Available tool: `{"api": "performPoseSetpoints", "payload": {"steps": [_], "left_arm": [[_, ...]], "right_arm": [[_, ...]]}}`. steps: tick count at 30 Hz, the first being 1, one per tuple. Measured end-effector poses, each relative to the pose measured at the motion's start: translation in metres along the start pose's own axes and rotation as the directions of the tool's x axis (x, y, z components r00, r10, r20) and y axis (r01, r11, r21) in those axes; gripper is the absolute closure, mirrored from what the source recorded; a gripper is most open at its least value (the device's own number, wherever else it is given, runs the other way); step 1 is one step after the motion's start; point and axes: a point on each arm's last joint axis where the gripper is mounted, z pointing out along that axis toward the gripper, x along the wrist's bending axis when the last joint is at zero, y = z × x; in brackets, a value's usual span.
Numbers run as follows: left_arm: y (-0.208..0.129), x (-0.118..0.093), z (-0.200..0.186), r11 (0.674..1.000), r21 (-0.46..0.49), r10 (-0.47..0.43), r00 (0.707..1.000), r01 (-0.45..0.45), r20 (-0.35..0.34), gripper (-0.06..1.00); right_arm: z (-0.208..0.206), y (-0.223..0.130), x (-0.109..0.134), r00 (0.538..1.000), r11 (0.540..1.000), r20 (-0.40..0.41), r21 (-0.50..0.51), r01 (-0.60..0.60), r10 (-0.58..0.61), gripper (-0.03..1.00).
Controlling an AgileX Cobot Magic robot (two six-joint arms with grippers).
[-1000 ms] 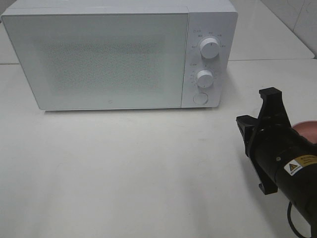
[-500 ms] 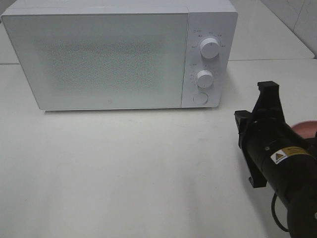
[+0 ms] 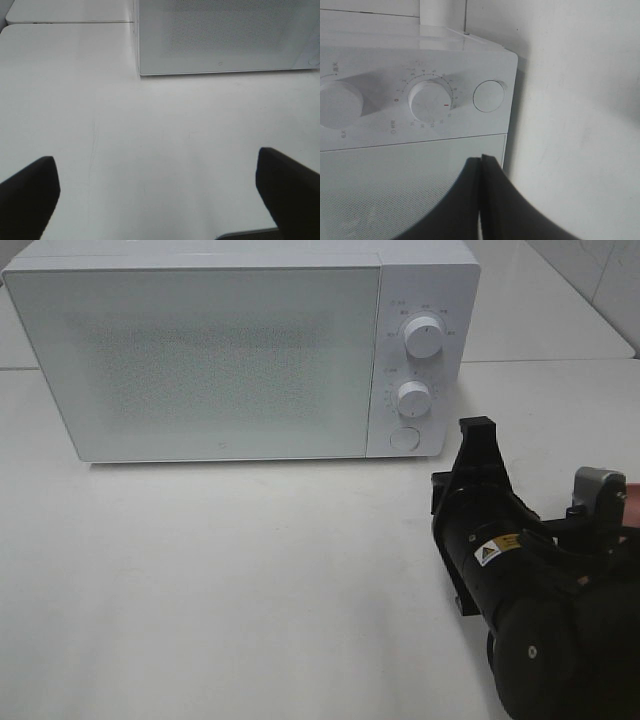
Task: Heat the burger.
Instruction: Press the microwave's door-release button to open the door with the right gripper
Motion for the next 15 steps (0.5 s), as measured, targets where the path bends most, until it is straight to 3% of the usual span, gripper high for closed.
{"api": "performPoseSetpoints", "payload": {"steps": [15], "left_arm": [[0.0, 0.0, 0.0, 1.0, 0.0, 0.0, 1.0, 0.0, 0.0, -0.04]], "right_arm": [[0.051, -0.007, 0.008, 0.998, 0.998, 0.027, 0.017, -0.064, 0.064, 0.96]]}}
